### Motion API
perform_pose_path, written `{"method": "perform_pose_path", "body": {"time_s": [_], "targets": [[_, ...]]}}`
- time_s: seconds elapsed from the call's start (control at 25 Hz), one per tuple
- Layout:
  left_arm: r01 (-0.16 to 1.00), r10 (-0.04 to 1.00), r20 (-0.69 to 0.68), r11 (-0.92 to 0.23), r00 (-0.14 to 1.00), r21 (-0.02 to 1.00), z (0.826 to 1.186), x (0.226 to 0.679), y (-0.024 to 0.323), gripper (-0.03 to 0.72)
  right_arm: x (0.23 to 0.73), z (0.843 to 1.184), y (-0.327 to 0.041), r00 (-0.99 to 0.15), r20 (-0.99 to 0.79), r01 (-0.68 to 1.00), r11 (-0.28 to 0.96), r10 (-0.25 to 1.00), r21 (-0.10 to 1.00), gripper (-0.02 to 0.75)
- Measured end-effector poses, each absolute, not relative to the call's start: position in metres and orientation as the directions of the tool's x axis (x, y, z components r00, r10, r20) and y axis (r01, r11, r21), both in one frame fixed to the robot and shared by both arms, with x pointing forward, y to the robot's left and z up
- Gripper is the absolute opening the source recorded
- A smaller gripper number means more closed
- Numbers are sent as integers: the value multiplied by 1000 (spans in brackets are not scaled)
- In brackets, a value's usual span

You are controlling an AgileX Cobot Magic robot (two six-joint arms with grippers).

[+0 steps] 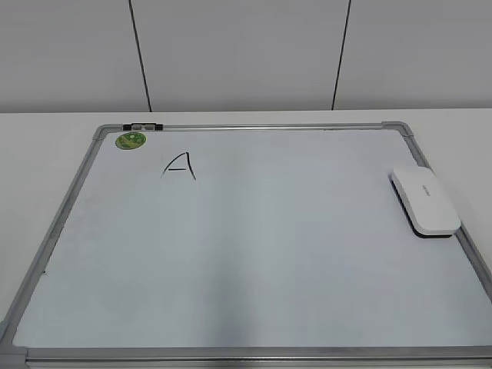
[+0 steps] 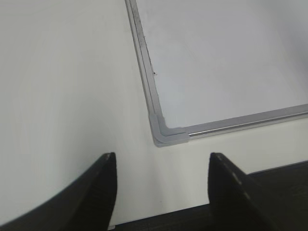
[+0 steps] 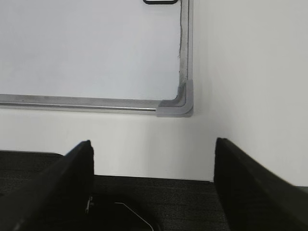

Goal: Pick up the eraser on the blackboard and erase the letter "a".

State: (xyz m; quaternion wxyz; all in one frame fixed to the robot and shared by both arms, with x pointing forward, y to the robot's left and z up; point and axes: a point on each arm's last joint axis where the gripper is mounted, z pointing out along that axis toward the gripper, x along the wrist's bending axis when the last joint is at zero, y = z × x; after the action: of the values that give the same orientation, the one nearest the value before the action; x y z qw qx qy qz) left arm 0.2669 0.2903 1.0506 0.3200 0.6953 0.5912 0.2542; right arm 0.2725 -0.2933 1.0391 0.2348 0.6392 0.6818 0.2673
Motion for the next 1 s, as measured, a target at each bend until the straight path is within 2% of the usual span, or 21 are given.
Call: {"method": "perform_pose_path", "body": {"time_s": [0.36,0.56,0.76,0.88,1.0], "targets": [[655,985,-24,-96,172,749,1051,266,290,443,273,1039,-293,-73,22,746,40,997,665,575],[575,985,-12,-89,170,813,1053,250,291,443,272,1039,-293,-73,21,741,40,997,670,574],[479,987,2,-80,162,874,1053,233,292,443,252,1043,-294,-74,15,643,36,997,765,574],[476,987,3,-79,160,876,1053,232,292,443,235,1043,-294,-76,9,551,35,997,834,574],[476,987,3,-79,160,876,1053,232,292,443,229,1043,-294,-76,7,521,34,997,853,574]]}}
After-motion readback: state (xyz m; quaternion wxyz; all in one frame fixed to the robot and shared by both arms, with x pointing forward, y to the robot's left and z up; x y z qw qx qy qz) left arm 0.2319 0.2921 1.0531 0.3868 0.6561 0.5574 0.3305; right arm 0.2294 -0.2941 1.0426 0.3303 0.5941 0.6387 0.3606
